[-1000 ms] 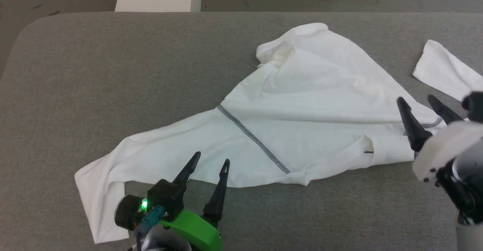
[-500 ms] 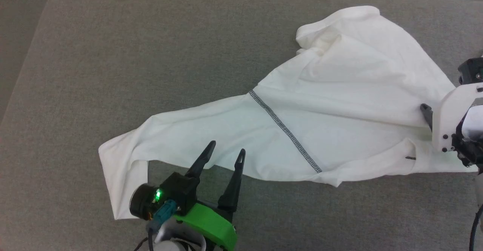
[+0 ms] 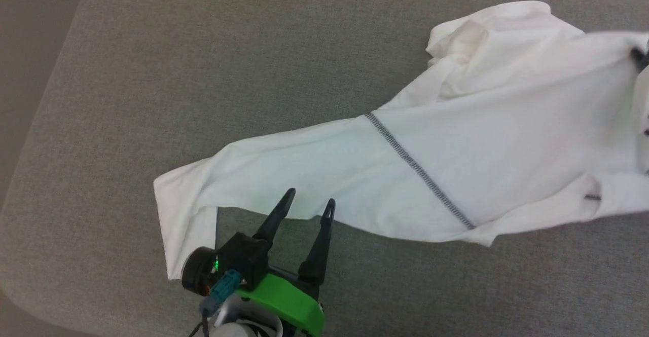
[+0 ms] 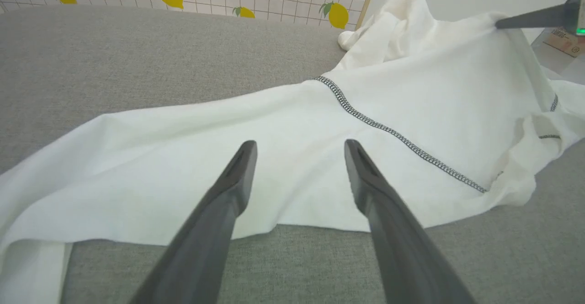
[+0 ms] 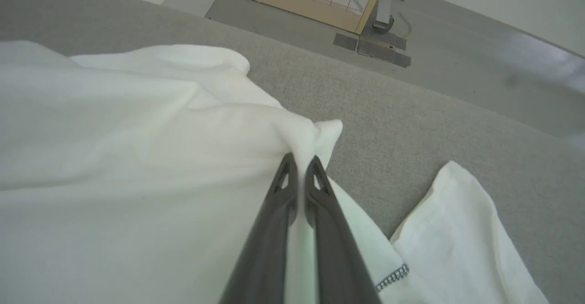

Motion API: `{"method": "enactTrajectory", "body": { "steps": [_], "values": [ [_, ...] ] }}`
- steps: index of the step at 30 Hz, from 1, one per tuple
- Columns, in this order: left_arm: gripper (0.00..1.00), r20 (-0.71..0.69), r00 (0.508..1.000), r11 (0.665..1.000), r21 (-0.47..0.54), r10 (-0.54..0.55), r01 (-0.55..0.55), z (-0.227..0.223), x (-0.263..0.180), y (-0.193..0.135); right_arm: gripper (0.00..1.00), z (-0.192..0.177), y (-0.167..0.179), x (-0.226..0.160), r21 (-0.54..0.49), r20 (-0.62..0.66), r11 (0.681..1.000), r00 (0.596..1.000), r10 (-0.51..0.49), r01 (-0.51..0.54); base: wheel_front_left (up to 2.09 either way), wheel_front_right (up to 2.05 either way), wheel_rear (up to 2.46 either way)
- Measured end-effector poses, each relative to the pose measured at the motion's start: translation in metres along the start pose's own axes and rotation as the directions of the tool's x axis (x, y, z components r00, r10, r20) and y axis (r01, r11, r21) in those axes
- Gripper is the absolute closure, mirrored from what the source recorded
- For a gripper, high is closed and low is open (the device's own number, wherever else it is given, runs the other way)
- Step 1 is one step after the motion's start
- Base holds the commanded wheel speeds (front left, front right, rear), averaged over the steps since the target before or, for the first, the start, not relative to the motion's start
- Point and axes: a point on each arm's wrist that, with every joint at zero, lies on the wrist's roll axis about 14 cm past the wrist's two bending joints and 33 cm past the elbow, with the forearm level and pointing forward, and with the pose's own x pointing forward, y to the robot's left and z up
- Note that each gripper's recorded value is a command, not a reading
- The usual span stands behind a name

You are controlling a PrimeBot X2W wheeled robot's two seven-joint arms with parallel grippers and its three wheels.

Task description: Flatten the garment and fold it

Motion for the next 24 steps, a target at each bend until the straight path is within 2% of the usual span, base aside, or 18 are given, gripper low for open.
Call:
{"method": "enactTrajectory", "body": {
  "steps": [3,5,7,8,9,10,13,17,21,24],
  "values": [
    [0.00,-0.008,1.000,1.000,-0.010,0.007,-0.007,-0.004,0.001,0.001,1.00,0.050,-0.010,0.004,-0.018,0.134,1.000,0.991,-0.020,0.022,0.00,0.00,0.00],
    [0.00,-0.018,1.000,1.000,-0.013,0.013,-0.013,-0.008,0.002,0.002,1.00,0.069,-0.010,0.009,-0.023,0.182,0.999,0.983,-0.027,0.031,0.00,0.00,0.00],
    [0.00,-0.026,0.999,1.000,-0.012,0.021,-0.021,-0.011,0.002,0.005,1.00,0.071,-0.005,0.020,-0.019,0.179,0.999,0.984,-0.023,0.027,0.00,0.00,0.00],
    [0.00,-0.028,0.999,1.000,-0.013,0.026,-0.027,-0.012,0.002,0.006,0.87,0.065,-0.002,0.027,-0.010,0.156,1.000,0.988,-0.021,0.023,0.00,0.00,0.00],
    [0.00,-0.031,0.999,0.999,-0.013,0.034,-0.034,-0.014,0.001,0.008,0.25,0.056,0.001,0.035,-0.008,0.128,1.000,0.992,-0.020,0.021,0.00,0.00,0.00],
    [0.00,-0.033,0.999,0.999,-0.015,0.040,-0.040,-0.015,0.001,0.009,0.00,0.047,0.005,0.041,-0.008,0.102,1.000,0.995,-0.018,0.019,0.00,0.00,0.00],
    [0.00,-0.046,0.997,0.998,-0.020,0.061,-0.062,-0.020,0.000,0.015,0.00,0.024,0.027,0.060,0.009,0.042,1.000,0.999,0.020,-0.021,0.00,0.00,0.00],
    [0.00,-0.044,0.996,0.997,-0.016,0.072,-0.073,-0.020,-0.002,0.018,0.00,0.027,0.049,0.063,0.010,0.080,0.998,0.995,0.066,-0.067,0.00,0.00,0.00],
    [0.00,-0.028,0.997,0.997,-0.010,0.070,-0.071,-0.016,-0.005,0.018,0.00,0.058,0.060,0.045,0.049,0.226,0.992,0.968,0.106,-0.120,0.00,0.00,0.00],
    [0.00,-0.008,0.998,0.998,-0.010,0.069,-0.069,-0.009,-0.009,0.017,0.00,0.078,0.066,0.017,0.076,0.351,0.983,0.927,0.129,-0.165,0.00,0.00,0.00]
  ]
}}
